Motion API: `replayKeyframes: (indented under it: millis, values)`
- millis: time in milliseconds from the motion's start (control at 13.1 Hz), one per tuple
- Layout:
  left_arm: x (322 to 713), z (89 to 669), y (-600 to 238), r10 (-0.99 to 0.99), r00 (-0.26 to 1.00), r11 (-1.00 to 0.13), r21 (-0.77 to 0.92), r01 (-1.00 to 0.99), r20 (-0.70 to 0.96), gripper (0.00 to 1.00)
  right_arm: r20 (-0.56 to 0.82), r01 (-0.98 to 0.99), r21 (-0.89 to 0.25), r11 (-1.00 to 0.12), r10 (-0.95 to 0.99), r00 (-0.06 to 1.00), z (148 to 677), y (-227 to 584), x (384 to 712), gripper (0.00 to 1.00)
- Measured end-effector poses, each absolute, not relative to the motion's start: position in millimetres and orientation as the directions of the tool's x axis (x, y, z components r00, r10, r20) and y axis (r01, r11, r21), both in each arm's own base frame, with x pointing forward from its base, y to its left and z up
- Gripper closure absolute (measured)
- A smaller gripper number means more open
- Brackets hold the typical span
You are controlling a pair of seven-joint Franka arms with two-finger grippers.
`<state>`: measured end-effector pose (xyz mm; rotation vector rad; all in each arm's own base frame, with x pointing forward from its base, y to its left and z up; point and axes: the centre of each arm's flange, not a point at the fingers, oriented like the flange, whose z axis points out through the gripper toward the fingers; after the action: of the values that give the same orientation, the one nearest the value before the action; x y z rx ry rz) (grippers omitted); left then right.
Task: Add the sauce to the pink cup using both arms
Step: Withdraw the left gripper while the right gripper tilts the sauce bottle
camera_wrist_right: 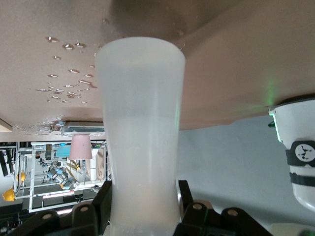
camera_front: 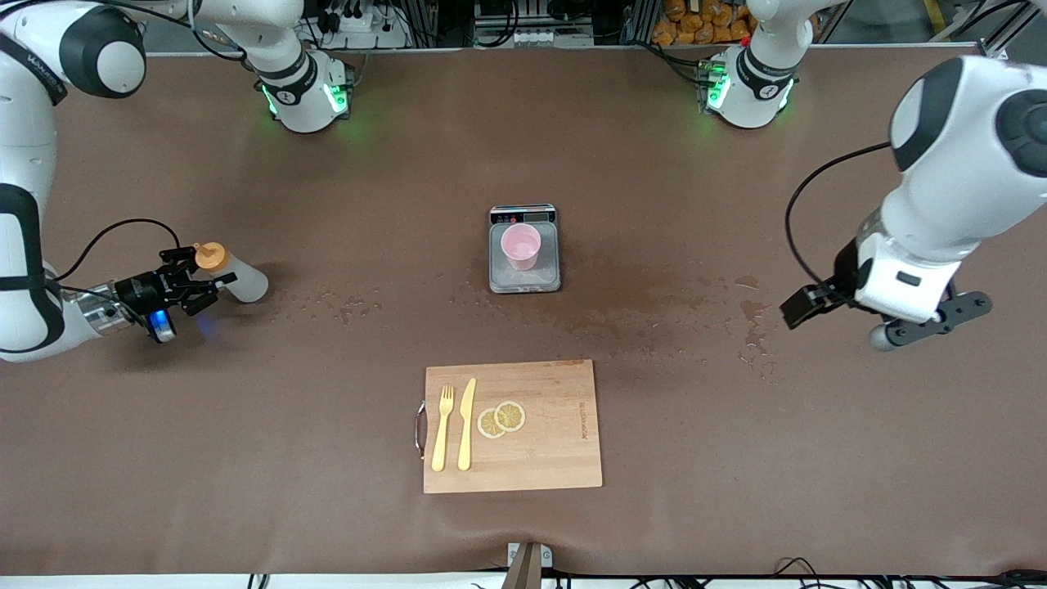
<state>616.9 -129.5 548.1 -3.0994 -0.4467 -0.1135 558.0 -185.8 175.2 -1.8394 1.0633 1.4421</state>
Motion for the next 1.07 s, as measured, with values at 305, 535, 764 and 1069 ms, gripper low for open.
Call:
replayKeyframes:
  millis: [305,535,764,1069]
  values:
    - [602.8,588.3,-88.2,0.203,0.979,-0.979,-0.020,0.203,0.037,0.00,-0.952,-0.831,0.099,-0.547,-0.295,0.081,211.1,-168.7,580.9,0.45]
    - [585.6,611.6,-40.4,0.179,0.984,-0.984,0.007,0.179,-0.006,0.00,-0.945,-0.827,0.118,-0.550,-0.317,0.075,222.0,-161.3,586.1,0.46]
    - [565.4,632.4,-30.6,0.182,0.983,-0.983,0.002,0.182,-0.027,0.00,-0.923,-0.817,0.175,-0.549,-0.381,0.059,254.5,-139.4,598.5,0.52]
    - [548.8,651.8,-31.2,0.180,0.983,-0.984,0.002,0.180,-0.020,0.00,-0.845,-0.776,0.292,-0.558,-0.530,0.063,310.7,-76.0,616.5,0.52]
